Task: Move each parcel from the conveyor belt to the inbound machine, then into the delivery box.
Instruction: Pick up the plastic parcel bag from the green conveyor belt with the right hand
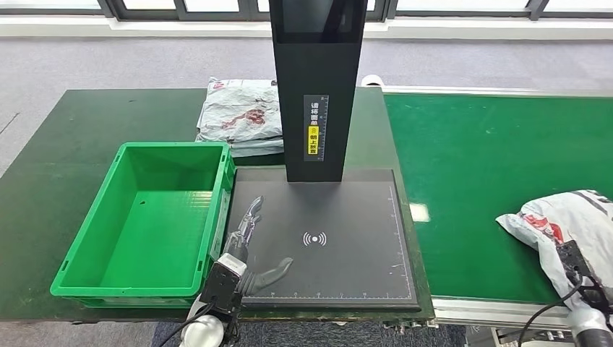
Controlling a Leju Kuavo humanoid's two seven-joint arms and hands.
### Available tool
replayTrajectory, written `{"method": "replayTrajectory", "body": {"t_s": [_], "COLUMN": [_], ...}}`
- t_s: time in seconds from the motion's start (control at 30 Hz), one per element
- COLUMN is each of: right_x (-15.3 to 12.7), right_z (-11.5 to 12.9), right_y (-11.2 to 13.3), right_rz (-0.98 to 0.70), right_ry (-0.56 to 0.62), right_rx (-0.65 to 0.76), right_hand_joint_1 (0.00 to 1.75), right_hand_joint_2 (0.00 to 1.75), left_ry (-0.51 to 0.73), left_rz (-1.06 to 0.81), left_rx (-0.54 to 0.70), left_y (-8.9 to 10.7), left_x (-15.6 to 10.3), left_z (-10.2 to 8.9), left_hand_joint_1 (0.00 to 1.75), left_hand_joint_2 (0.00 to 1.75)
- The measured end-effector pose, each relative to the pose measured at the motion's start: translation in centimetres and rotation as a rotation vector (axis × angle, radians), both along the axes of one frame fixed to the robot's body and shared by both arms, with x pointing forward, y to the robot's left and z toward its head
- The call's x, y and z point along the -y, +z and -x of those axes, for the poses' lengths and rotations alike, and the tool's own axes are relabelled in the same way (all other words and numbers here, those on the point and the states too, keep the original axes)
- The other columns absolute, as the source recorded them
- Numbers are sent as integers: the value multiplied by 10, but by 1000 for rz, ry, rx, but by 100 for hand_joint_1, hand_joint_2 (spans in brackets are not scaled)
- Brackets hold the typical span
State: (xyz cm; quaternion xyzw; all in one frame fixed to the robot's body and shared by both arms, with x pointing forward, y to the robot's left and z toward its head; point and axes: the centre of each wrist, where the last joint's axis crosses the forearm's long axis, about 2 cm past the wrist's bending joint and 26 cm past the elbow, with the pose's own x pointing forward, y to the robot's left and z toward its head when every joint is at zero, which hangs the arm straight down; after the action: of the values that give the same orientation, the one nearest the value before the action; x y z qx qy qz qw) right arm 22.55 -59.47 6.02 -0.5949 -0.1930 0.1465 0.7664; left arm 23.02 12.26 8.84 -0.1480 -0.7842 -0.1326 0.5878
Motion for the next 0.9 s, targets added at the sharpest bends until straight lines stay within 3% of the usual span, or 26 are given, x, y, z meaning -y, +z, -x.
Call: {"method": "replayTrajectory", "body": {"t_s": [0.17,0.47,0.7,0.9], "right_x": [4,-1,-8,-28], "right_z": [-11,-36,-49,-62], "right_y": [11,23,25,17], "right_rz": [225,385,354,185], "right_ry": [28,85,154,359], "right_rx": [-187,-306,-427,-521], "right_hand_joint_1": [0,0,0,0], "right_hand_joint_2": [175,175,175,175], "left_ry": [1,10,12,0], "left_rz": [4,-6,-9,-5], "left_rx": [6,6,6,12], "left_y": [-2,-5,-6,-5], "left_x": [-2,-4,-4,-5], "left_z": [-4,-7,-8,-11], "left_hand_joint_1": [0,0,0,0], "left_hand_joint_2": [175,175,175,175]}}
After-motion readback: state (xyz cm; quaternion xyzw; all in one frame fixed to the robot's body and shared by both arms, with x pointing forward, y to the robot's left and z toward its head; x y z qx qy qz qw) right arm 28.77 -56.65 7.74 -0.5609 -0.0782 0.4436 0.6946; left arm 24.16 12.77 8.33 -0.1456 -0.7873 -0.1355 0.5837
